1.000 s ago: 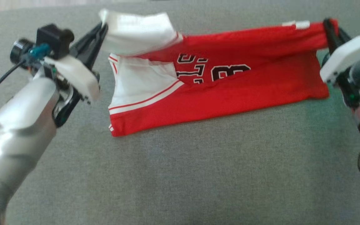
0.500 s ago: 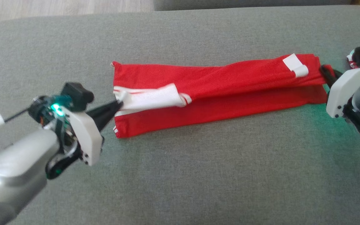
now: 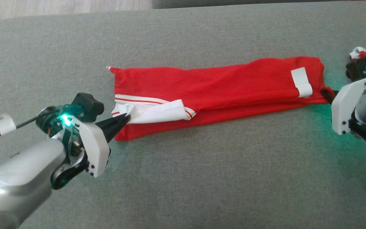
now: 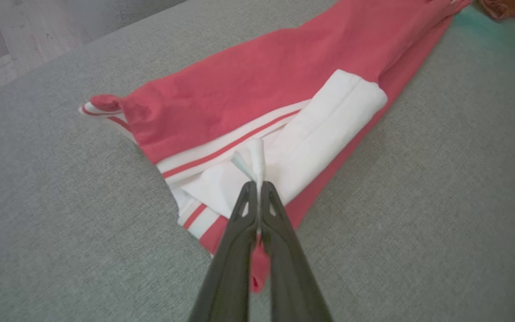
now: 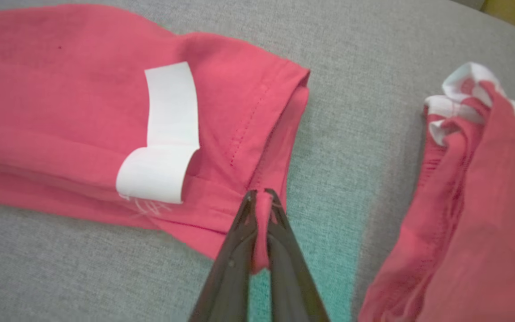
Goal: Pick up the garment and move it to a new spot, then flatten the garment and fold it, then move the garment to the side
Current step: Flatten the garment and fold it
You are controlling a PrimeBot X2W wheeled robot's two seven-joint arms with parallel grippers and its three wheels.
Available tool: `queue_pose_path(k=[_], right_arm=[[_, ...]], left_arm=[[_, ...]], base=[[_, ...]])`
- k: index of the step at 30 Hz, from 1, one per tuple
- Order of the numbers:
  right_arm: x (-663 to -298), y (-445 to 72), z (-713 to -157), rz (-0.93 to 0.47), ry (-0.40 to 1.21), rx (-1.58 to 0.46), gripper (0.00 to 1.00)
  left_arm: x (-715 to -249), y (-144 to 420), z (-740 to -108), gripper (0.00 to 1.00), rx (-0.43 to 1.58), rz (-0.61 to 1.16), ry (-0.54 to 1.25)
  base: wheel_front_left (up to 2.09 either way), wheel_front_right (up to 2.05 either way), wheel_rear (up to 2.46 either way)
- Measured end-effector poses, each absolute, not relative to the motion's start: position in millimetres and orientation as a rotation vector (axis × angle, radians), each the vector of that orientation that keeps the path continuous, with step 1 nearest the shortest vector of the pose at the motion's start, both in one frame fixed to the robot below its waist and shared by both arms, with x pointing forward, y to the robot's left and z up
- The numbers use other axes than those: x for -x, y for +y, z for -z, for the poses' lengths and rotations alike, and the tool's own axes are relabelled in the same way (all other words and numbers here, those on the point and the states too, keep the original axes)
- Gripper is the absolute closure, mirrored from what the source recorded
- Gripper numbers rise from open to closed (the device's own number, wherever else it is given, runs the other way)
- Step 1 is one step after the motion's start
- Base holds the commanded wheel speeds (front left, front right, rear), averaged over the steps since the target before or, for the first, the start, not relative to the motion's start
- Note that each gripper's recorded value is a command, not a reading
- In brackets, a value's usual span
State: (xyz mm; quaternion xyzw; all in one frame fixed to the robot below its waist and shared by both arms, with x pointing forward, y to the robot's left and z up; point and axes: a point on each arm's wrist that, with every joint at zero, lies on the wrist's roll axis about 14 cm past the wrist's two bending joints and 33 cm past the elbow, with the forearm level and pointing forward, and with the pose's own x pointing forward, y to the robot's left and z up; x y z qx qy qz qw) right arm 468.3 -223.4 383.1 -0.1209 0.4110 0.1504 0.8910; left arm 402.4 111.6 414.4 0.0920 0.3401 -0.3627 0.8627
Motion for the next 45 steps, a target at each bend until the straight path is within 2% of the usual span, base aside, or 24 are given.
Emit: queue_pose_path(k=[1, 2, 3, 4, 10, 16, 20, 26, 30, 35, 41, 45], right_arm=[[-467.0, -224.5, -382.5, -0.310, 0.859, 0.246, 1.00], [-466.6, -225.1, -382.6, -0.307, 0.859, 0.239, 0.58], [-466.5, -226.0, -383.2, -0.303, 0.858, 0.231, 0.00], [-466.7, -226.2, -384.3, -0.300, 0.852, 0.222, 0.00], [-474.2, -228.8, -401.1, -0.263, 0.774, 0.129, 0.00], [-508.0, -223.2, -467.4, -0.203, 0.456, -0.079, 0.00], [-516.7, -215.5, -509.7, -0.192, 0.241, -0.173, 0.00], [-521.2, -205.5, -564.8, -0.175, 0.016, -0.298, 0.00], [-514.6, -204.9, -591.9, -0.161, -0.106, -0.301, 0.00], [-474.8, -171.8, -551.0, -0.162, -0.093, -0.300, 0.00], [-420.4, -145.0, -489.4, -0.139, 0.020, -0.274, 0.00], [-408.3, -149.4, -476.1, -0.123, 0.048, -0.250, 0.00]], left_arm=[[-402.6, 111.3, -414.1, 1.00, -0.185, 0.758, 0.716], [-403.3, 111.4, -413.6, 0.84, -0.180, 0.751, 0.719], [-404.8, 112.0, -413.4, 0.39, -0.180, 0.741, 0.717], [-406.3, 112.8, -413.1, 0.00, -0.182, 0.732, 0.716], [-421.4, 110.7, -427.0, 0.00, -0.153, 0.682, 0.624], [-460.5, 110.2, -489.3, 0.00, -0.054, 0.549, 0.294], [-474.1, 122.7, -523.7, 0.00, 0.002, 0.431, 0.115], [-474.7, 129.4, -579.6, 0.00, 0.119, 0.304, -0.091], [-456.0, 134.6, -584.1, 0.00, 0.168, 0.238, -0.159], [-426.4, 143.3, -558.5, 0.00, 0.248, 0.143, -0.143], [-400.8, 140.6, -520.5, 0.00, 0.254, 0.118, -0.069], [-395.6, 141.2, -509.5, 0.00, 0.257, 0.107, -0.051]], base=[[0.00, 0.00, 0.00], [0.00, 0.00, 0.00], [0.00, 0.00, 0.00], [0.00, 0.00, 0.00], [0.00, 0.00, 0.00], [0.00, 0.00, 0.00], [0.00, 0.00, 0.00], [0.00, 0.00, 0.00], [0.00, 0.00, 0.00], [0.00, 0.00, 0.00], [0.00, 0.00, 0.00], [0.00, 0.00, 0.00]])
